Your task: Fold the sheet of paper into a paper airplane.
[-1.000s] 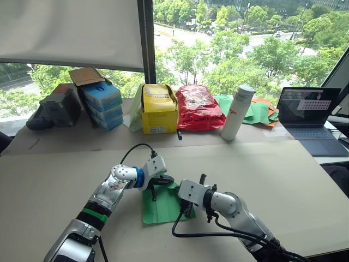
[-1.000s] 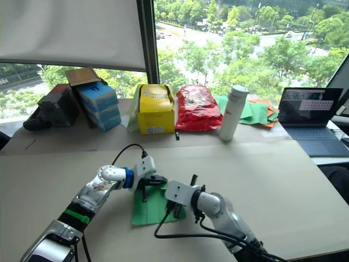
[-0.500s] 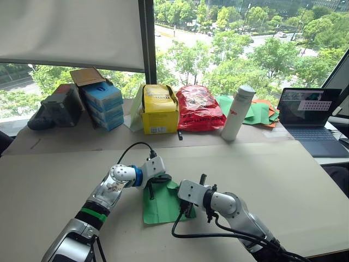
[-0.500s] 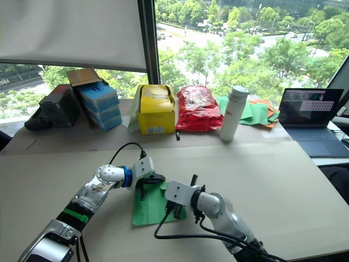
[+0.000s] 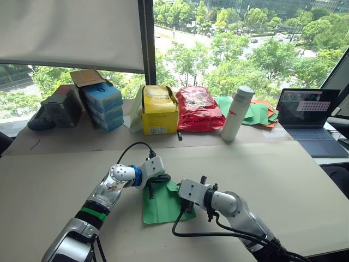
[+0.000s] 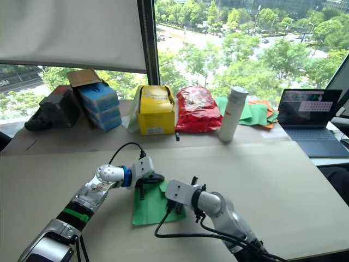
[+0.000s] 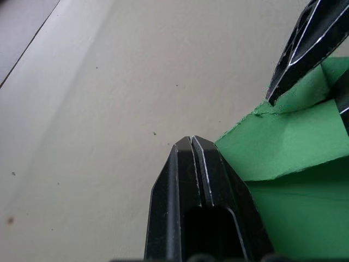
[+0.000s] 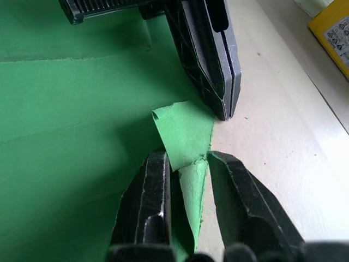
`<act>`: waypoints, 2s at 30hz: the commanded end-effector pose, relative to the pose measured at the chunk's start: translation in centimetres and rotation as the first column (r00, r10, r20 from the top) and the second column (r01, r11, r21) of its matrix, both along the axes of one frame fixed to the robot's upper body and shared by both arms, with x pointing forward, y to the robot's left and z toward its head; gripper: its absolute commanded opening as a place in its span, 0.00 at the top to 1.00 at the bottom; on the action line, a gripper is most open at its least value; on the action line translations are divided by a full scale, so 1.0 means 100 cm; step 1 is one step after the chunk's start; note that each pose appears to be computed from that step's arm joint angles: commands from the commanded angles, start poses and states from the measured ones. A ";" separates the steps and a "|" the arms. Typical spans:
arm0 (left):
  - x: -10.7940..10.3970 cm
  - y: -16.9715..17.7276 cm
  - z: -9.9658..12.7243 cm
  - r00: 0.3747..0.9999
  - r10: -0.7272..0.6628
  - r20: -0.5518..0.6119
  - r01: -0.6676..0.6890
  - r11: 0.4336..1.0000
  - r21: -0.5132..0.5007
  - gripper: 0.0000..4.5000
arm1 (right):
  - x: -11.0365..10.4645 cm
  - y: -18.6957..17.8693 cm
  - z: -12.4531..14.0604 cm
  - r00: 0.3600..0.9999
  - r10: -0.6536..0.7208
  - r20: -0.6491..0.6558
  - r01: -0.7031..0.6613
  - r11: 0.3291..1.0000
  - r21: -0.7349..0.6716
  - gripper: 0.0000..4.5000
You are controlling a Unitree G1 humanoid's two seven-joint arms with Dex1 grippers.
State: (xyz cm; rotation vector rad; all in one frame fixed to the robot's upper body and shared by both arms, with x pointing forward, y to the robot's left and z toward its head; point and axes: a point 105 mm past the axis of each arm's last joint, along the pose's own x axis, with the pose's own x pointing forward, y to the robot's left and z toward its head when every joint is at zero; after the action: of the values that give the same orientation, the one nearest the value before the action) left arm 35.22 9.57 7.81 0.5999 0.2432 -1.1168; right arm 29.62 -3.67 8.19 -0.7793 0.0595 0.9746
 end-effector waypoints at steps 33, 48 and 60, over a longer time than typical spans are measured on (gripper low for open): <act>-0.004 0.011 -0.023 0.998 0.046 -0.051 -0.042 0.997 0.068 1.00 | 0.037 0.017 -0.017 0.926 -0.113 -0.361 0.150 0.986 0.075 1.00; -0.007 0.011 -0.023 0.998 0.044 -0.053 -0.040 0.997 0.070 1.00 | 0.026 -0.005 -0.036 0.885 -0.174 -0.431 0.185 0.983 -0.015 1.00; -0.007 0.012 -0.023 0.998 0.040 -0.052 -0.036 0.997 0.075 1.00 | 0.013 -0.020 -0.037 0.869 -0.200 -0.452 0.207 0.978 -0.035 1.00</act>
State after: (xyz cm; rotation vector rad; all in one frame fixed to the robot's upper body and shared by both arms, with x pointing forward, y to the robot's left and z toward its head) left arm 34.95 9.39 7.77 0.6090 0.2298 -1.1069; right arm 31.97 -3.92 7.65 -0.5121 0.3700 0.9543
